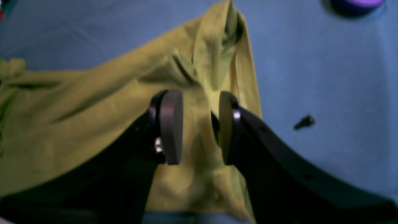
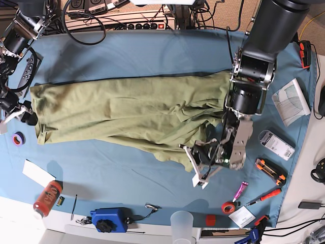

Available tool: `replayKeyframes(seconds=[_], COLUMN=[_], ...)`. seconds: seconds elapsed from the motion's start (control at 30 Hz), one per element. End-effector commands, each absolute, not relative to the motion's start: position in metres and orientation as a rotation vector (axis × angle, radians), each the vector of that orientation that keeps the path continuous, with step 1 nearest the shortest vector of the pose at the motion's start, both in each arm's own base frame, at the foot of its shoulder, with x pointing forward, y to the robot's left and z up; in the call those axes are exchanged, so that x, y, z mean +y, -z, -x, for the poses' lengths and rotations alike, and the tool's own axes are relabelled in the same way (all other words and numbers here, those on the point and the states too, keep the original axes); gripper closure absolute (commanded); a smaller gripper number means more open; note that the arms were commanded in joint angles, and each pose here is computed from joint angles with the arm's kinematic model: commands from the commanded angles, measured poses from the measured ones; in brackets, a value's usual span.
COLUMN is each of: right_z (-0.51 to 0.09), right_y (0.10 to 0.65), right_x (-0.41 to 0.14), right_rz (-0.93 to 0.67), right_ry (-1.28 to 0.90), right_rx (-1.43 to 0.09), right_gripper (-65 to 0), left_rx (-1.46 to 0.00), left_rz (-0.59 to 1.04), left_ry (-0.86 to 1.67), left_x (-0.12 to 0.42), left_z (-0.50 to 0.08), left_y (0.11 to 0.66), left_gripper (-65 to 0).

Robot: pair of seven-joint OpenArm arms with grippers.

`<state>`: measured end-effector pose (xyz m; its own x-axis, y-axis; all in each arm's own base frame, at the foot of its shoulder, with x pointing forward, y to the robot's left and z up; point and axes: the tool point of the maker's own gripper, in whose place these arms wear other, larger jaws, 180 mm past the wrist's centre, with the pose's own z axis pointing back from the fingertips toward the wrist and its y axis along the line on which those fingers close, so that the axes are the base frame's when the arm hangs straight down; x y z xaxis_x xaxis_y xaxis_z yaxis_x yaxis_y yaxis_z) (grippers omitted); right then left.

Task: Layout the t-shirt on the table in an organized manner, then fold the t-shirt properly
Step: 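Lower the right gripper to the shirt's opposite end near the tape roll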

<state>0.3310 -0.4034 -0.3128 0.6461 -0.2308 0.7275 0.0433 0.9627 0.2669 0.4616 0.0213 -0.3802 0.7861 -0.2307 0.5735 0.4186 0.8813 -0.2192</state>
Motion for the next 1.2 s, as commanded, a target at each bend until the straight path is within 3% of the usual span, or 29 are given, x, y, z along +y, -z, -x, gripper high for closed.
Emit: replayKeyframes(seconds=[0.0, 0.2, 0.4, 0.6, 0.7, 0.8, 0.87, 1.17], right_z=[-0.346, -0.377, -0.409, -0.428, -0.431, -0.433, -0.434, -0.453], right_y=[0.282, 0.248, 0.248, 0.270, 0.280, 0.284, 0.284, 0.273], right_x=[-0.416, -0.423, -0.412, -0.395, -0.383, -0.376, -0.375, -0.372], right_rz=[-0.199, -0.108, 0.050, 0.228, 0.244, 0.239, 0.245, 0.241], right_ry=[0.144, 0.102, -0.013, -0.130, -0.183, -0.190, -0.194, -0.093], right_rx=[-0.949, -1.030, -0.988, -0.870, -0.836, -0.835, -0.841, -0.917], right_gripper=[-20.1, -20.1, -20.1, -20.2, -20.5, -26.3, -26.4, -26.2], left_rx=[-0.655, -0.681, -0.632, -0.634, -0.631, -0.630, -0.631, -0.678], left_rz=[0.347, 0.385, 0.433, 0.453, 0.418, 0.375, 0.359, 0.505], left_ry=[0.375, 0.438, 0.580, 0.564, 0.540, 0.510, 0.489, 0.448], left_x=[0.017, 0.008, -0.003, 0.012, 0.035, 0.064, 0.081, 0.089], left_z=[-0.488, -0.506, -0.500, -0.501, -0.504, -0.507, -0.508, -0.505], left_y=[0.341, 0.285, 0.260, 0.257, 0.260, 0.262, 0.262, 0.245], left_gripper=[0.0, 0.0, 0.0, 0.0, 0.0, 0.0, 0.0, 0.0])
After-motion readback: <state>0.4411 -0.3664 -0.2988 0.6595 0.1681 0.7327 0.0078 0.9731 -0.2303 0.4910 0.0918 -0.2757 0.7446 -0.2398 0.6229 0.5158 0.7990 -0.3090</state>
